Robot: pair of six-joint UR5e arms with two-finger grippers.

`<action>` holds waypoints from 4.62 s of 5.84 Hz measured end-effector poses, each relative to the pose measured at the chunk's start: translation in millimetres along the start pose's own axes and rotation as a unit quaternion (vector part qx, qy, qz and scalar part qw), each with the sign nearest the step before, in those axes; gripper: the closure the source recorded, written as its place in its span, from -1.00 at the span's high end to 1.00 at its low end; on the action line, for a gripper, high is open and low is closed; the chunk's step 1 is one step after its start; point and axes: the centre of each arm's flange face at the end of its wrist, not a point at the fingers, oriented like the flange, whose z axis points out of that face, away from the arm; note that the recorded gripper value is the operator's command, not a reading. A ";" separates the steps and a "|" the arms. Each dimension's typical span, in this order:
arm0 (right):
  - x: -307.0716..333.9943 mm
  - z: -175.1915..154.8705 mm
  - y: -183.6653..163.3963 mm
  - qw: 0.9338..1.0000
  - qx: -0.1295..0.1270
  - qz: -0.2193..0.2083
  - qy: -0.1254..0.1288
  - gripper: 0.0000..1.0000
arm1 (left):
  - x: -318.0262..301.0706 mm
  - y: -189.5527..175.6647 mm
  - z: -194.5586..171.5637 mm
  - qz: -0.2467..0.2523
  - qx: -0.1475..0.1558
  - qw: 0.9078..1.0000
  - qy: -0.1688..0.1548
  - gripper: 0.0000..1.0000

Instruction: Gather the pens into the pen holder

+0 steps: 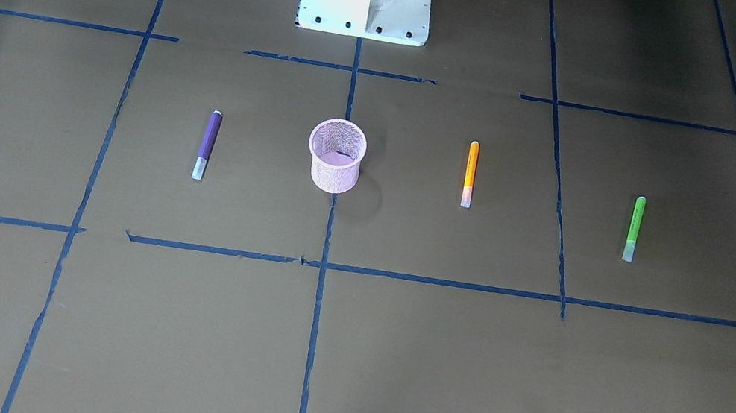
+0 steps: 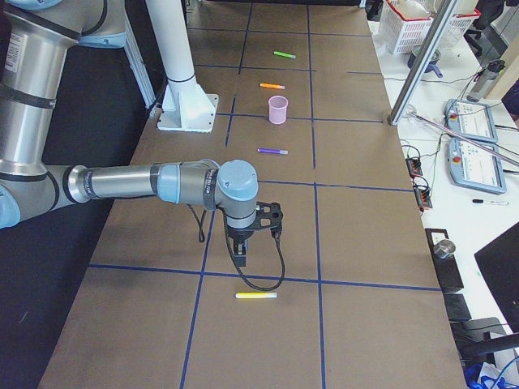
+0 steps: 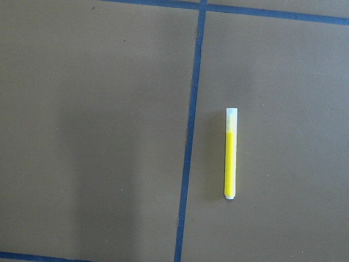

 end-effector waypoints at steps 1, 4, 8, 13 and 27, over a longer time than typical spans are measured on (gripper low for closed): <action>-2.5 0.2 0.2 1.000 0.002 -0.001 -0.012 1.00 | 9.1 0.3 2.4 0.010 0.004 1.000 0.021 1.00; -12.8 2.3 -8.3 0.999 0.025 -0.042 -0.018 1.00 | 104.2 -53.1 58.7 0.120 -0.046 0.988 0.082 1.00; -17.7 6.4 -10.4 0.998 0.022 -0.052 -0.020 1.00 | 258.7 -122.2 176.5 0.172 -0.095 0.981 0.005 1.00; -18.8 7.3 -10.6 0.998 0.021 -0.051 -0.024 1.00 | 269.0 -147.4 253.2 0.150 -0.101 0.983 -0.012 0.29; -27.9 14.7 -14.3 0.997 0.012 -0.061 -0.034 1.00 | 686.9 -86.0 49.4 0.012 0.259 0.953 0.158 -1.00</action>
